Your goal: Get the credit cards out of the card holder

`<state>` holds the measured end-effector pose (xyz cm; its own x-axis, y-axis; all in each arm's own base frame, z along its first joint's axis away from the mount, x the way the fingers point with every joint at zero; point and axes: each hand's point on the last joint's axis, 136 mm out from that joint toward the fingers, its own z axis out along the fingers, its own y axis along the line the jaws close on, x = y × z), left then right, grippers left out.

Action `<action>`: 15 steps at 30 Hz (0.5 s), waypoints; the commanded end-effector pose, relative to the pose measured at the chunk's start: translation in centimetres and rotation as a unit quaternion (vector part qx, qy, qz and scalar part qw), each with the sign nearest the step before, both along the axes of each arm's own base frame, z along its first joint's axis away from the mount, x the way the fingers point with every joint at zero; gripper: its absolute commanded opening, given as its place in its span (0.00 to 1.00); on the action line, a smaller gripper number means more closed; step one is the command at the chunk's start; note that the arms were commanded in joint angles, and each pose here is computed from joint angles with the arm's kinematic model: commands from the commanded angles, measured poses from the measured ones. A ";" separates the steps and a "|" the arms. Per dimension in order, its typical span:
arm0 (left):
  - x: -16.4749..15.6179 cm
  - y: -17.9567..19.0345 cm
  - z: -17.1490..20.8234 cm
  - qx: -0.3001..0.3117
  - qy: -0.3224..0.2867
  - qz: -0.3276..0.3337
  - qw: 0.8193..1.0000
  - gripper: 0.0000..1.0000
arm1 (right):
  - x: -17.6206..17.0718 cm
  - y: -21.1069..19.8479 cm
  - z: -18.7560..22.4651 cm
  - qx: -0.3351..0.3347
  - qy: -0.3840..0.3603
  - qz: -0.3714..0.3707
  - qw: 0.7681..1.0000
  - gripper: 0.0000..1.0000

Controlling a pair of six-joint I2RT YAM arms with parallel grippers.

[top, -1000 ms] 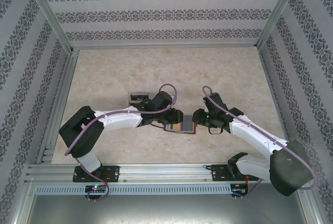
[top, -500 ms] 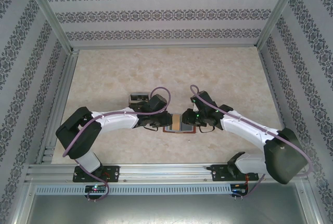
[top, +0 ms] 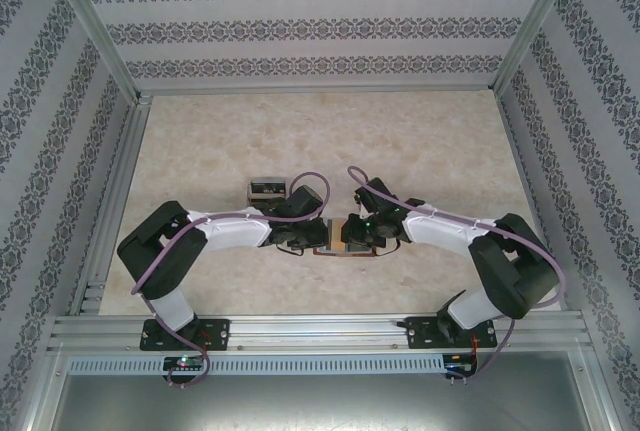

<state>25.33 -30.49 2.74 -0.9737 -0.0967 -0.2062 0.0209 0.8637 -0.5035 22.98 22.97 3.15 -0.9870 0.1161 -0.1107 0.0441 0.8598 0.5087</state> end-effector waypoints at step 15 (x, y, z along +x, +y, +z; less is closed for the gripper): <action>-0.8 0.2 -1.5 0.026 0.031 -0.001 0.999 0.15 | 0.8 0.3 -0.8 0.024 0.020 -0.012 0.999 0.23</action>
<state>25.49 -30.80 2.56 -0.9756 -0.0961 -0.1975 0.0163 0.8651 -0.5014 23.58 22.88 2.37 -0.9875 0.1387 -0.0755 0.0785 0.8462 0.5271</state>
